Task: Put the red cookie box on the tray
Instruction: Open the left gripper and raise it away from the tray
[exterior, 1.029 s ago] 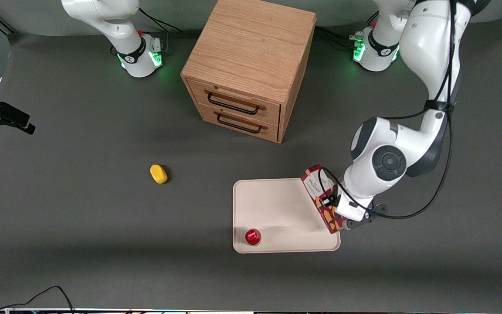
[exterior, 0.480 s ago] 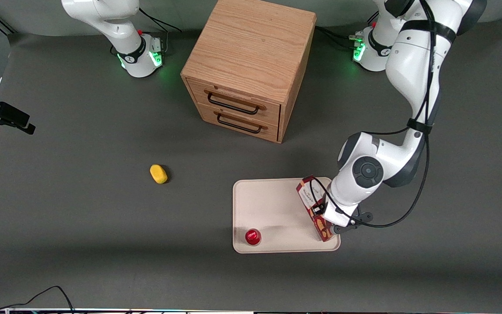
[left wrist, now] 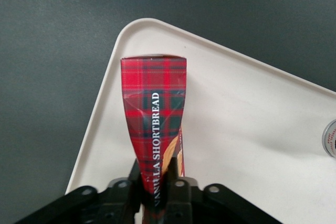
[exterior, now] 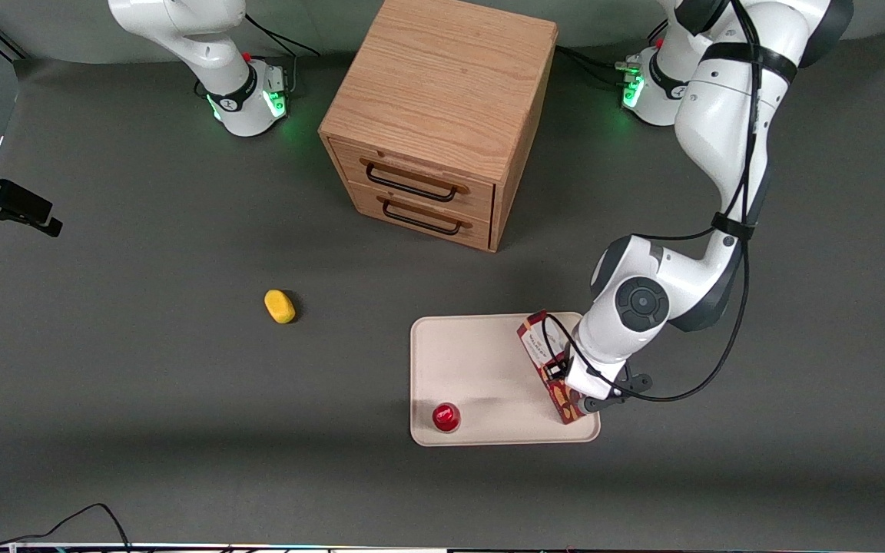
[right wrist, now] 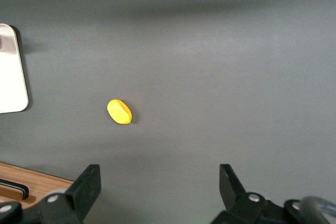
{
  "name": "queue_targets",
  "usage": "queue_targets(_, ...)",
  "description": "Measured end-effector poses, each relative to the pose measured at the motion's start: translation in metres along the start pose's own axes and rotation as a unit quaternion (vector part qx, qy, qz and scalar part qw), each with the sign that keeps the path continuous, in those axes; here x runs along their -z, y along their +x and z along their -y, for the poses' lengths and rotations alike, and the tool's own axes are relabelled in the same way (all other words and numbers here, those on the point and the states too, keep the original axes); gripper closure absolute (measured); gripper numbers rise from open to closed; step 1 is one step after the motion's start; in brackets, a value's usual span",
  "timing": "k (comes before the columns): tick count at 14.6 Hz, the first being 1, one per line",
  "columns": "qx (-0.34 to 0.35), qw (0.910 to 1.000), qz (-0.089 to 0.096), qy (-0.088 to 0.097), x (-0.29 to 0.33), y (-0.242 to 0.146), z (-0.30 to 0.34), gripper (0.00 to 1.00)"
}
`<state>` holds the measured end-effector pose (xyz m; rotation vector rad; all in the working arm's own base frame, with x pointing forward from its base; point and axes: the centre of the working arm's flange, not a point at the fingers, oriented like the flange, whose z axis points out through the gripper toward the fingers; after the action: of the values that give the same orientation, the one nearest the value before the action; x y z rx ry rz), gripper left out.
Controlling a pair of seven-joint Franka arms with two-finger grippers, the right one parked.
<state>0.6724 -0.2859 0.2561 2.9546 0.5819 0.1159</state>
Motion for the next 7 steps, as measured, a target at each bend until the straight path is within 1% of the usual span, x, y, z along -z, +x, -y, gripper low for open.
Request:
queue_targets(1,0.001,1.0,0.001,0.002,0.0,0.001,0.001,0.59)
queue_targets(2,0.002,0.9999,0.008,0.009,0.001,0.001,0.003,0.49)
queue_targets(3,0.003,0.9996,0.018,0.021,0.005,0.002,0.004,0.37)
queue_targets(5,0.005,0.9978,0.042,0.051,0.028,0.005,0.005,0.18)
queue_targets(7,0.006,0.9942,0.072,0.08,0.072,0.004,0.005,0.0)
